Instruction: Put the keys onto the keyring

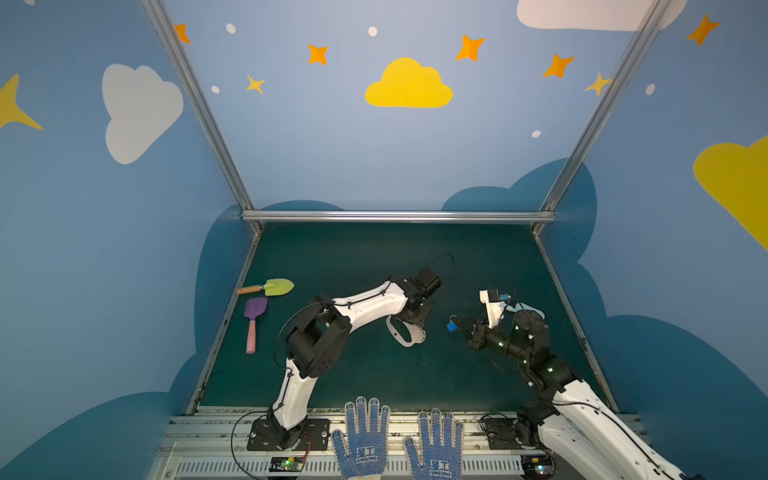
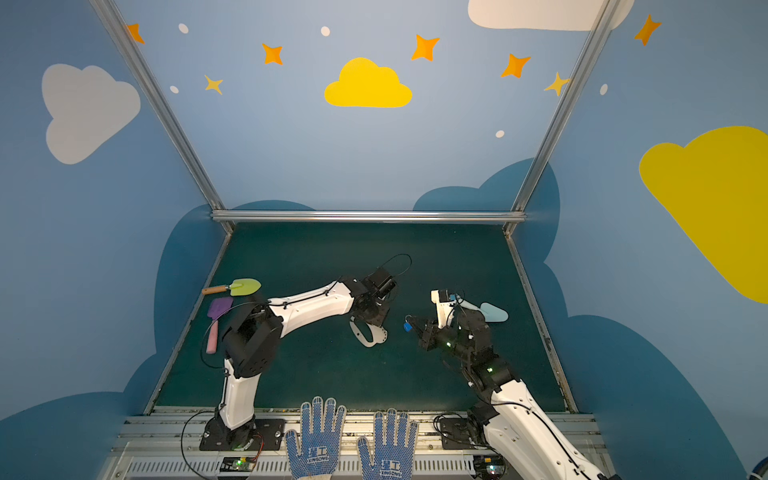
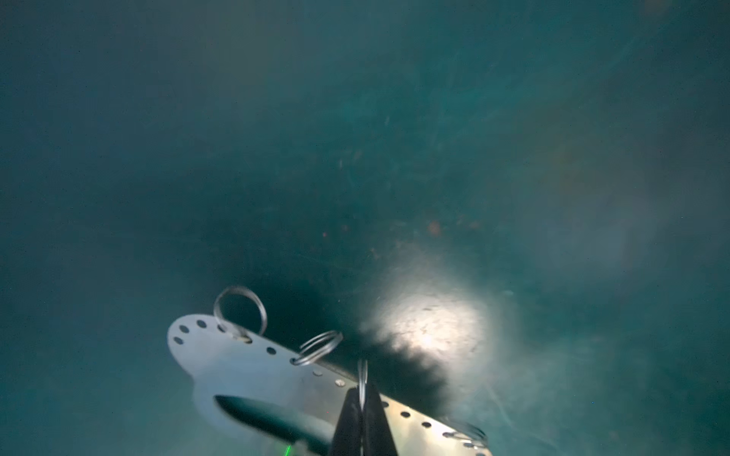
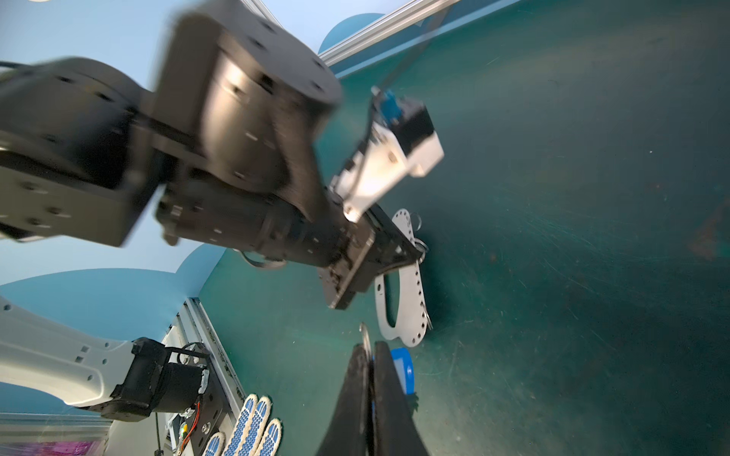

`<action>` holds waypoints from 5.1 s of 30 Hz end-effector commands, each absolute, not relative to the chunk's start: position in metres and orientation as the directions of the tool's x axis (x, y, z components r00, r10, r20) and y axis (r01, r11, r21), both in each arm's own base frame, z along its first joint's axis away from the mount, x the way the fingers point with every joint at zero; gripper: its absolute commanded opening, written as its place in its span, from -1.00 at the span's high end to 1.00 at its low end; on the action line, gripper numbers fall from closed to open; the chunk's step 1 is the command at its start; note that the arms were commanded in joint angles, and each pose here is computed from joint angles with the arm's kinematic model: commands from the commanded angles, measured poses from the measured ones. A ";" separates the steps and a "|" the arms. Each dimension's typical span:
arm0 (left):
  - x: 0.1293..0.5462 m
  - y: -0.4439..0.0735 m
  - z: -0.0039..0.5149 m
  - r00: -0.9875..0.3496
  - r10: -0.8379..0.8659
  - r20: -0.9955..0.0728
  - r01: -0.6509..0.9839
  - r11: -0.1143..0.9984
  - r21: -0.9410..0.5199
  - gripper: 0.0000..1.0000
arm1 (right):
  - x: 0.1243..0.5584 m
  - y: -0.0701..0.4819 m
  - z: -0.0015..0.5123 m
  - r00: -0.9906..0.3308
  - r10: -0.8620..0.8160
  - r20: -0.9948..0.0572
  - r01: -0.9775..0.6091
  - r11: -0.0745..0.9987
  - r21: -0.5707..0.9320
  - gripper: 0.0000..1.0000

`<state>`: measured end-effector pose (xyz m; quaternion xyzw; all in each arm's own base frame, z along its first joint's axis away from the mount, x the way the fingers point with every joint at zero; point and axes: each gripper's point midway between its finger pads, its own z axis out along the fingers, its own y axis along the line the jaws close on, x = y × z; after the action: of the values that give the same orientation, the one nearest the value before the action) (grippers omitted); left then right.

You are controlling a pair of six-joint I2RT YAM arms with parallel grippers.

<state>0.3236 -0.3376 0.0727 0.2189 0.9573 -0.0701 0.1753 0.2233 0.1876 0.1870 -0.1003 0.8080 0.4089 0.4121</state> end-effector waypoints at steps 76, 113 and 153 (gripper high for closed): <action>0.274 -0.356 0.070 -0.931 0.281 -0.234 0.343 0.892 -0.294 0.47 | 0.214 0.172 0.189 -0.628 0.198 -0.753 -0.469 0.676 0.569 1.00; 0.275 -0.364 0.035 -0.945 0.300 -0.130 0.324 0.909 -0.264 0.64 | 0.212 0.166 0.190 -0.614 0.210 -0.761 -0.463 0.685 0.562 1.00; 0.276 -0.348 0.056 -0.782 0.338 -0.523 0.471 0.871 -0.141 0.89 | 0.219 0.167 0.161 -0.665 0.223 -0.713 -0.403 0.697 0.593 1.00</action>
<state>0.2717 -0.3419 0.0520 0.2116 0.9406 -0.1333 0.2297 0.2163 0.1665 0.1577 -0.0590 0.8326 0.3805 0.3982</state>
